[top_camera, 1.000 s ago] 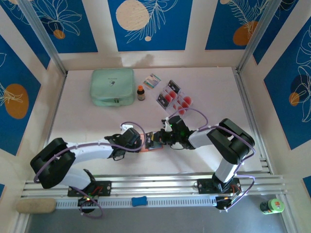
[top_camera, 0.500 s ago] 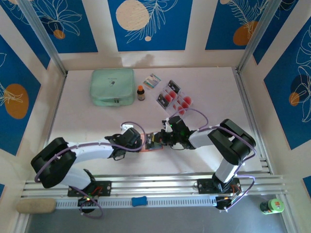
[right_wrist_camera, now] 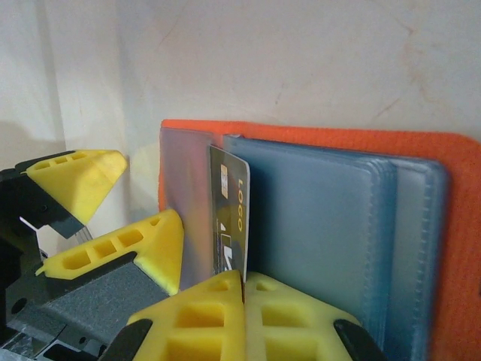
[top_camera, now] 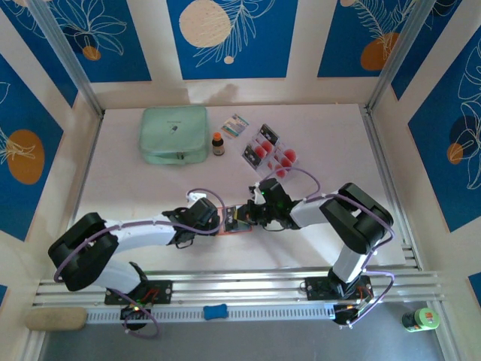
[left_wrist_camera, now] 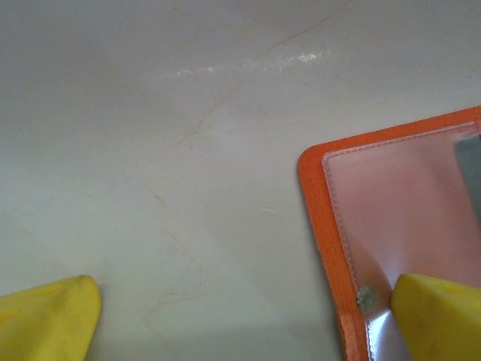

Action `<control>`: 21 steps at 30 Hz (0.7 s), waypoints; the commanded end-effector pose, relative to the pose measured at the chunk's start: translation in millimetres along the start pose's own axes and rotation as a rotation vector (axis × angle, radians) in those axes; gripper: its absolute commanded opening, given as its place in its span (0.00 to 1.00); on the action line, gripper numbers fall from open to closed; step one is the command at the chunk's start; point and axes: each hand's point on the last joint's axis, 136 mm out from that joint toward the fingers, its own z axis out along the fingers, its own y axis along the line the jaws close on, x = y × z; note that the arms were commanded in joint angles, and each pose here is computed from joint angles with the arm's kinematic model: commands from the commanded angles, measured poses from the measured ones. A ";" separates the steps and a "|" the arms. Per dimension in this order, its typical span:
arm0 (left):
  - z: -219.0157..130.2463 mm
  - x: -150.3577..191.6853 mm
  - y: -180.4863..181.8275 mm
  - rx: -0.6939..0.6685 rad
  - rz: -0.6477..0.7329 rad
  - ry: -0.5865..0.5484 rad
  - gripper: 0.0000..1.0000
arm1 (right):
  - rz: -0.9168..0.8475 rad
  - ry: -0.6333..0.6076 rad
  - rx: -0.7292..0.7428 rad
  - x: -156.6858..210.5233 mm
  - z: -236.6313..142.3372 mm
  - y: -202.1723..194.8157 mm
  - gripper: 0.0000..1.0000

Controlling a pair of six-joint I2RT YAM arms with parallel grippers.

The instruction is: Put the credit cards into the card holder

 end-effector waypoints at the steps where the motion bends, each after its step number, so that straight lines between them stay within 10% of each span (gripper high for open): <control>1: 3.8 5.1 6.5 -0.027 0.007 0.024 1.00 | 0.041 0.065 0.054 14.4 5.2 -15.8 0.00; 5: 1.1 1.2 4.2 -0.019 0.004 0.016 1.00 | 0.037 0.073 0.057 14.6 5.5 -15.2 0.01; 13: -11.3 -13.4 4.4 0.009 -0.048 -0.014 1.00 | -0.047 0.083 0.083 0.0 -9.4 3.4 0.48; 21: -6.3 -6.6 12.7 0.012 -0.076 0.001 1.00 | -0.154 0.082 0.161 -16.8 -27.3 21.3 0.50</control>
